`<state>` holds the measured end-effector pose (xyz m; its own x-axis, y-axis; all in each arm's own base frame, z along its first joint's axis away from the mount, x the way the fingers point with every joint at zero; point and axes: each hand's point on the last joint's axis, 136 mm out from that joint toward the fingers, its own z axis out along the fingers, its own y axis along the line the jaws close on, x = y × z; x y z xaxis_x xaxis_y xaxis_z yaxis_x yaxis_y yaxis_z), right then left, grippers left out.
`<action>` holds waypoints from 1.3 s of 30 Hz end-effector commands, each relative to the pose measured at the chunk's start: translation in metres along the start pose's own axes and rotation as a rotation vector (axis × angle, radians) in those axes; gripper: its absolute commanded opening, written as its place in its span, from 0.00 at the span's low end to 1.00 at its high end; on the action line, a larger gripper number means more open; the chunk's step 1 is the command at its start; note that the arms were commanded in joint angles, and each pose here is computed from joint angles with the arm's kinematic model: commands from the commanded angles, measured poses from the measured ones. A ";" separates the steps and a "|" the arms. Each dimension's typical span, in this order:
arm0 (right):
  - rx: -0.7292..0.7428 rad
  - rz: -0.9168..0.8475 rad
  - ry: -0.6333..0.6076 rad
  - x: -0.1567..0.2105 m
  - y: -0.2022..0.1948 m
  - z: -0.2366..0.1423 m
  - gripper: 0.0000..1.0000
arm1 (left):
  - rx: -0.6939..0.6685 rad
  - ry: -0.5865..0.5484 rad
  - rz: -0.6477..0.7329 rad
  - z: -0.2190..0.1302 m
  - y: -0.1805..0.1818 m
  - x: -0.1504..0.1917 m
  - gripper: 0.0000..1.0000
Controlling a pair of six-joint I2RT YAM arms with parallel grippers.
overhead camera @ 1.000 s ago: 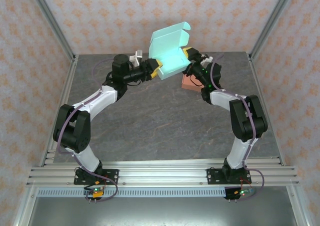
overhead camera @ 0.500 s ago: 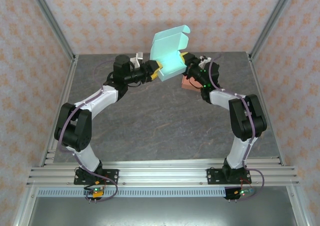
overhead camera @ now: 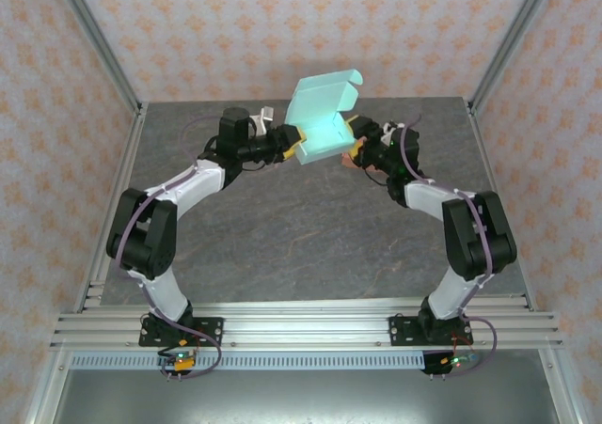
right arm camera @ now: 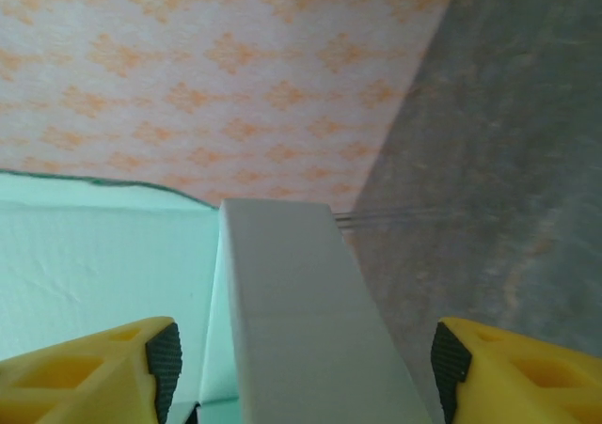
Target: Fold the paper box
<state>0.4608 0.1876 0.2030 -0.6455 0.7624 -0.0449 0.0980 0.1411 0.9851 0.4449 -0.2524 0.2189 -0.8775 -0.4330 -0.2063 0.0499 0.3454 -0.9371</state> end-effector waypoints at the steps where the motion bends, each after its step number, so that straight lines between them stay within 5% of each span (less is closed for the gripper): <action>1: 0.087 -0.220 0.014 0.008 -0.006 -0.024 0.73 | -0.096 0.053 0.047 0.002 0.037 0.006 0.31; 6: 0.224 -0.475 0.024 0.014 -0.023 -0.055 0.72 | -0.221 0.222 0.112 0.002 0.084 0.036 0.35; 12: 0.302 -0.795 0.051 0.011 -0.033 -0.067 0.70 | -0.236 0.296 0.099 -0.006 0.110 0.051 0.38; 18: 0.293 -1.005 0.172 0.015 -0.029 -0.053 0.70 | -0.255 0.343 0.197 -0.017 0.104 0.043 0.73; 19: 0.305 -1.023 0.196 0.015 -0.031 -0.050 0.70 | -0.273 0.346 0.210 -0.020 0.107 0.042 0.86; 24: 0.368 -1.099 0.268 0.009 -0.045 -0.040 0.74 | -0.300 0.292 0.273 -0.035 0.102 0.036 1.00; 32: 0.323 -1.058 0.440 0.027 -0.050 -0.027 0.72 | -0.448 0.243 0.343 -0.069 0.110 0.033 1.00; 39: 0.306 -1.091 0.509 0.044 -0.047 -0.021 0.72 | -0.498 0.060 0.480 -0.094 0.081 0.007 1.00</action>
<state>0.4107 0.1916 0.1511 -0.7345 -0.1194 -0.6680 -0.4985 0.7629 0.4117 0.3891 -0.1648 0.1445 -0.9023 -0.0915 -0.4212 0.1962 0.7830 -0.5902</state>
